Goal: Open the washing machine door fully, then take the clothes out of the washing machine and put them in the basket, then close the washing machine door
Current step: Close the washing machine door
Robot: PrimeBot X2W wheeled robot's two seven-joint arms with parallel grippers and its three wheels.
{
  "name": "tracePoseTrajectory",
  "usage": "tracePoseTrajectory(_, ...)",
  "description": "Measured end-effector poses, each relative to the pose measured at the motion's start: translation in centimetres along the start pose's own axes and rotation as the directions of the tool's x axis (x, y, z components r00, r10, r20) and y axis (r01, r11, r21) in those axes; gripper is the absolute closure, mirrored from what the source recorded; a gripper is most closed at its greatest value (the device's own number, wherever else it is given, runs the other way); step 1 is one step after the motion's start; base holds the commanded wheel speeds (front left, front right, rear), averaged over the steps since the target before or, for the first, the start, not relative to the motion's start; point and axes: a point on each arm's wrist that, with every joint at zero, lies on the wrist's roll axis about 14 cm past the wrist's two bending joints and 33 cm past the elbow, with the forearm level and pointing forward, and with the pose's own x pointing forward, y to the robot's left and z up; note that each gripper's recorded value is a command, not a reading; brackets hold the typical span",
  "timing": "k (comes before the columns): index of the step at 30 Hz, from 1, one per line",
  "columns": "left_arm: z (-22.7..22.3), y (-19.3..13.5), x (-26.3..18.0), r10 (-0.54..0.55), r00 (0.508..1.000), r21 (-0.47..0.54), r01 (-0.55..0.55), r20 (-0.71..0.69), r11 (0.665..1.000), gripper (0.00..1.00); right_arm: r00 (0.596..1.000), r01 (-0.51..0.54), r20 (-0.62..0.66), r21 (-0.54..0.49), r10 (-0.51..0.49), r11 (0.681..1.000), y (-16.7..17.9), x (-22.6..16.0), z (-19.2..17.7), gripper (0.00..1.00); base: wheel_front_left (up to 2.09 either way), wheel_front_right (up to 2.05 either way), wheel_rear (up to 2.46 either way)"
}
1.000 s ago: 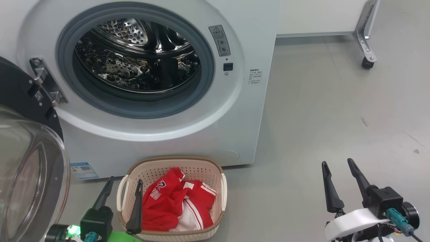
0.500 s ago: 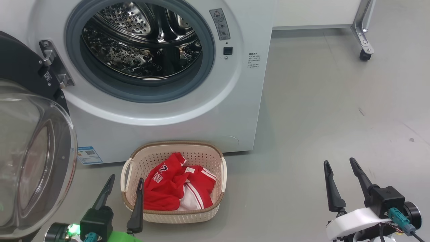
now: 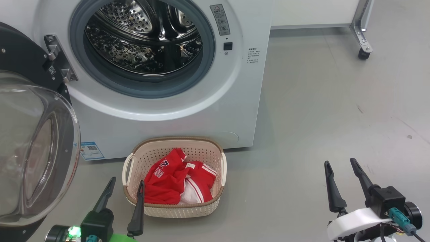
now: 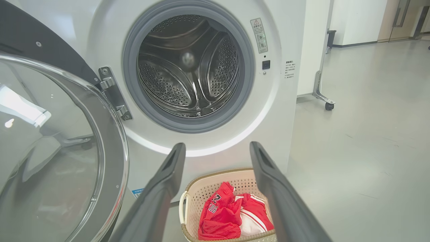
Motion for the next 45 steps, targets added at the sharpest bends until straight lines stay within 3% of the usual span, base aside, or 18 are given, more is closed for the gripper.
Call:
tracePoseTrajectory(17, 0.1, -0.1, -0.1, -0.003, 1.000, -0.003, 0.003, -0.004, 1.000, 0.00, 1.000, 0.004, -0.005, -0.005, -0.004, 1.000, -0.2, 0.2, -0.1, 0.00, 0.00, 0.00, 0.00)
tracePoseTrajectory(27, 0.1, 1.2, -0.8, 0.048, 0.999, 0.008, -0.048, -0.001, 0.999, 0.00, 0.999, -0.042, -0.017, -0.014, 0.042, 0.999, 0.9, 1.2, -0.4, 0.00, 0.00, 0.00, 0.00)
tracePoseTrajectory(36, 0.4, 3.8, -2.6, 0.153, 0.988, 0.002, -0.153, 0.015, 0.988, 0.00, 0.987, -0.156, -0.043, -0.014, 0.155, 0.988, 4.1, 2.9, -1.1, 0.00, 0.00, 0.00, 0.00)
tracePoseTrajectory(45, 0.9, 7.2, -5.2, 0.296, 0.955, 0.001, -0.296, 0.035, 0.955, 0.00, 0.945, -0.323, -0.063, 0.001, 0.322, 0.946, 9.3, 4.4, -1.8, 0.00, 0.00, 0.00, 0.00)
